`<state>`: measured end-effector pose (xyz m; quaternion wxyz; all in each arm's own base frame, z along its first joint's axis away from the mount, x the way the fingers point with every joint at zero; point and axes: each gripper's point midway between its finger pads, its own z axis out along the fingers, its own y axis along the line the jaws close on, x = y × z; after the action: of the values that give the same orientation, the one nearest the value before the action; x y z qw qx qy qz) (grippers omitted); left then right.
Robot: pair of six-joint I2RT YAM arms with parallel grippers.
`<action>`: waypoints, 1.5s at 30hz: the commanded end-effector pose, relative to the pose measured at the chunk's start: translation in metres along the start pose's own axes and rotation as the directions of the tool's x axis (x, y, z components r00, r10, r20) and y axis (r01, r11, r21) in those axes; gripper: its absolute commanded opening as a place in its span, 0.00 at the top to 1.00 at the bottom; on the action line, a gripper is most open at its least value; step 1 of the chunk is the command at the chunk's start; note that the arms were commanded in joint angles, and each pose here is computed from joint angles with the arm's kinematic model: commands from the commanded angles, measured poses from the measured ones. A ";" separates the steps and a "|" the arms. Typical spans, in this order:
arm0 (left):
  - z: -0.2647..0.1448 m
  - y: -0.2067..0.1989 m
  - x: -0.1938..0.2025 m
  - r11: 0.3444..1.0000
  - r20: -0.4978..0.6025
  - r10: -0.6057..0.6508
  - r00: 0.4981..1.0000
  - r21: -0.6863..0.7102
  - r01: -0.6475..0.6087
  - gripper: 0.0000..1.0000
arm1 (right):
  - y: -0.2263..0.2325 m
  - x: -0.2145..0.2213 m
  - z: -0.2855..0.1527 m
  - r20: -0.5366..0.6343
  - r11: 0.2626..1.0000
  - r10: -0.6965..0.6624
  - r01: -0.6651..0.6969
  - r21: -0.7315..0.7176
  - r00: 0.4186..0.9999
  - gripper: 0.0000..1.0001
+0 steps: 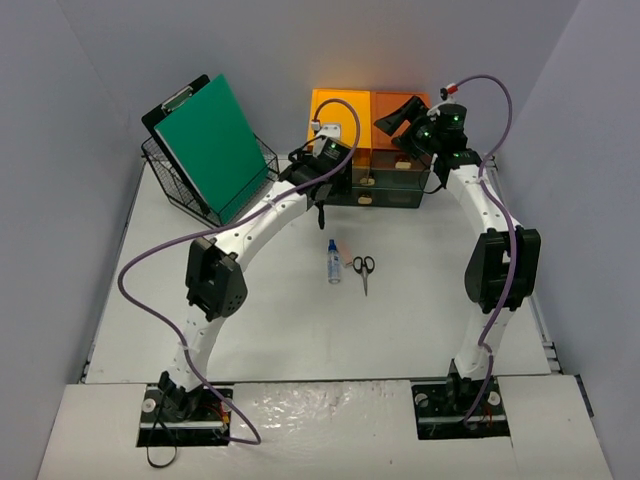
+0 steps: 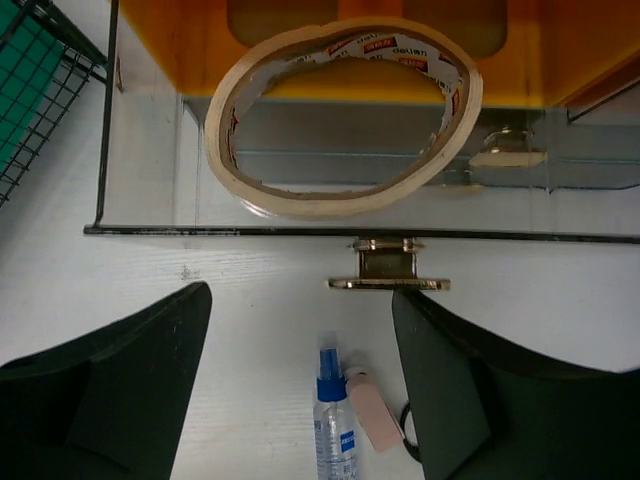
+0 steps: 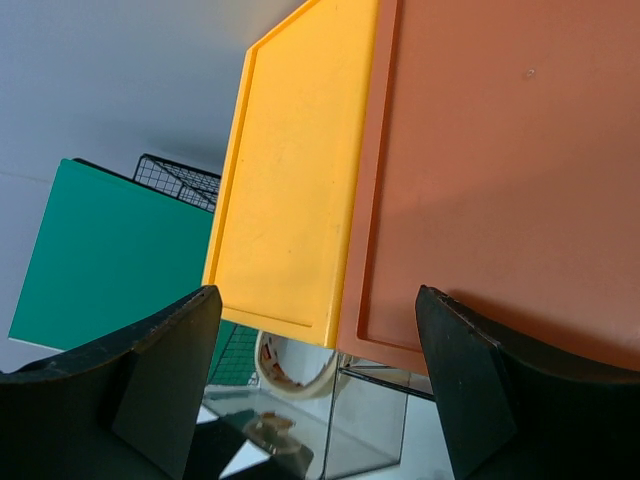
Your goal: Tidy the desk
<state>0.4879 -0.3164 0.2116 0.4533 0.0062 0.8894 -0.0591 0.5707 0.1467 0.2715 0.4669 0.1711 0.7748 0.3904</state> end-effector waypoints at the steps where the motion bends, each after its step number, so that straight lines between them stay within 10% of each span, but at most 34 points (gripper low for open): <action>1: 0.003 0.011 -0.075 0.996 0.151 -0.076 0.986 0.046 0.070 0.30 | -0.021 0.024 0.002 -0.084 0.996 0.030 -0.022 0.085 0.996 0.24; 13: 0.034 0.033 -0.094 0.990 0.174 -0.137 0.975 0.066 0.127 0.29 | -0.023 0.021 0.002 -0.090 0.994 0.004 0.005 0.107 0.996 0.24; 27: -0.105 0.043 -0.160 0.956 0.257 -0.223 0.940 0.246 0.160 0.25 | -0.031 0.026 0.006 -0.095 0.992 0.006 0.006 0.125 0.995 0.24; 45: -0.029 -0.060 -0.168 0.460 -0.023 -0.413 0.910 0.857 0.231 0.21 | -0.034 0.023 0.001 -0.091 0.991 -0.003 0.015 0.130 0.996 0.24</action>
<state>0.5897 -0.3403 0.3071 0.4634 -0.0071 0.7581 -0.4588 0.5729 0.1443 0.2694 0.4655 0.1662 0.7868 0.3697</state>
